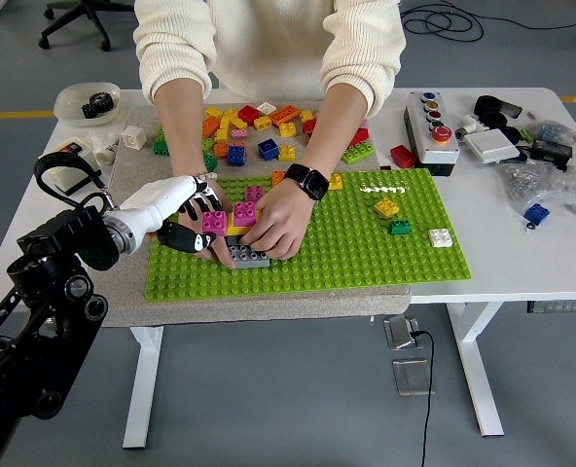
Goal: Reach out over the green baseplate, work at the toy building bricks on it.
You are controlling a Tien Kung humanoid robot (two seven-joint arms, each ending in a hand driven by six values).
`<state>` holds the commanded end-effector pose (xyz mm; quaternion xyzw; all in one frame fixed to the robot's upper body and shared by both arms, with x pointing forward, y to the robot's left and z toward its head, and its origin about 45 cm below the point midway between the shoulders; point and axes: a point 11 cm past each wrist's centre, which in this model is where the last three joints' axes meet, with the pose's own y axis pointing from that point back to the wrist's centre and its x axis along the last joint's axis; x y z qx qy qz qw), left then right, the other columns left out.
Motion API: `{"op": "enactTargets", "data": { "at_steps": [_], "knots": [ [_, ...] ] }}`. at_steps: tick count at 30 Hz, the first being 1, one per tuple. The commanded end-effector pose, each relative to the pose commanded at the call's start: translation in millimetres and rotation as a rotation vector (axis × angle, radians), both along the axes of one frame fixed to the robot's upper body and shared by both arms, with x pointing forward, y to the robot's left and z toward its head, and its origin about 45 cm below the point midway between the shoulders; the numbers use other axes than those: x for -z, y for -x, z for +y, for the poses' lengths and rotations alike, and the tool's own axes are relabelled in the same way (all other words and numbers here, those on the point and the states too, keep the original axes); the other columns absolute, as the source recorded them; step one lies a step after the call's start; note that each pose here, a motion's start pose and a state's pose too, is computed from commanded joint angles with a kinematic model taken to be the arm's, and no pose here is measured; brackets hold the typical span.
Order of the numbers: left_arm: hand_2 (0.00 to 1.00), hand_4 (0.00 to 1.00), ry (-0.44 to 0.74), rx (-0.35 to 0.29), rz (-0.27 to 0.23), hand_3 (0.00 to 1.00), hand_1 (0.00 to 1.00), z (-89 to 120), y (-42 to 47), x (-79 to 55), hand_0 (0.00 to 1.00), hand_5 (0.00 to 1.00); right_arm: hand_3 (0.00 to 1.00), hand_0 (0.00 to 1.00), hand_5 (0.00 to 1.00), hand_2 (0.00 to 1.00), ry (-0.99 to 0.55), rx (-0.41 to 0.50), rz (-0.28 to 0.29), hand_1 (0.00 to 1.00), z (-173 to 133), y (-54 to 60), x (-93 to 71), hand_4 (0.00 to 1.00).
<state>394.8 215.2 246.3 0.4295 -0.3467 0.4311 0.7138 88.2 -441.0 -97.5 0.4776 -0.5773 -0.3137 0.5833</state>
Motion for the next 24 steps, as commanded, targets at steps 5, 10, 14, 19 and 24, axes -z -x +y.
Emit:
{"op": "enactTargets", "data": {
  "at_steps": [5, 10, 14, 19, 24],
  "knots": [
    [0.528, 0.617, 0.0, 0.0, 0.0, 0.539, 0.552, 0.1, 0.0, 0.0, 0.596, 0.075, 0.646, 0.743, 0.538, 0.688, 0.0, 0.0, 0.0, 0.645, 0.1, 0.1, 0.1, 0.859],
    [0.527, 0.612, 0.0, -0.002, -0.001, 0.537, 0.552, 0.7, -0.2, -0.5, 0.595, 0.076, 0.647, 0.743, 0.537, 0.688, 0.0, 0.002, -0.001, 0.646, -0.1, -0.4, -0.1, 0.859],
    [0.527, 0.612, 0.001, -0.003, -0.002, 0.537, 0.552, 0.9, -0.4, -0.8, 0.595, 0.076, 0.647, 0.743, 0.537, 0.688, -0.002, 0.003, -0.002, 0.646, 0.2, -0.6, 0.0, 0.859],
    [0.528, 0.617, 0.0, -0.002, -0.001, 0.538, 0.552, 0.8, -0.3, -0.7, 0.596, 0.076, 0.648, 0.743, 0.538, 0.688, -0.002, 0.004, -0.003, 0.645, 0.5, -0.4, 0.1, 0.86],
    [0.528, 0.616, 0.001, -0.003, -0.001, 0.538, 0.553, 1.0, -0.3, -0.6, 0.596, 0.076, 0.647, 0.743, 0.538, 0.688, -0.002, 0.005, -0.002, 0.646, 0.5, 0.0, 0.2, 0.86]
  ]
}}
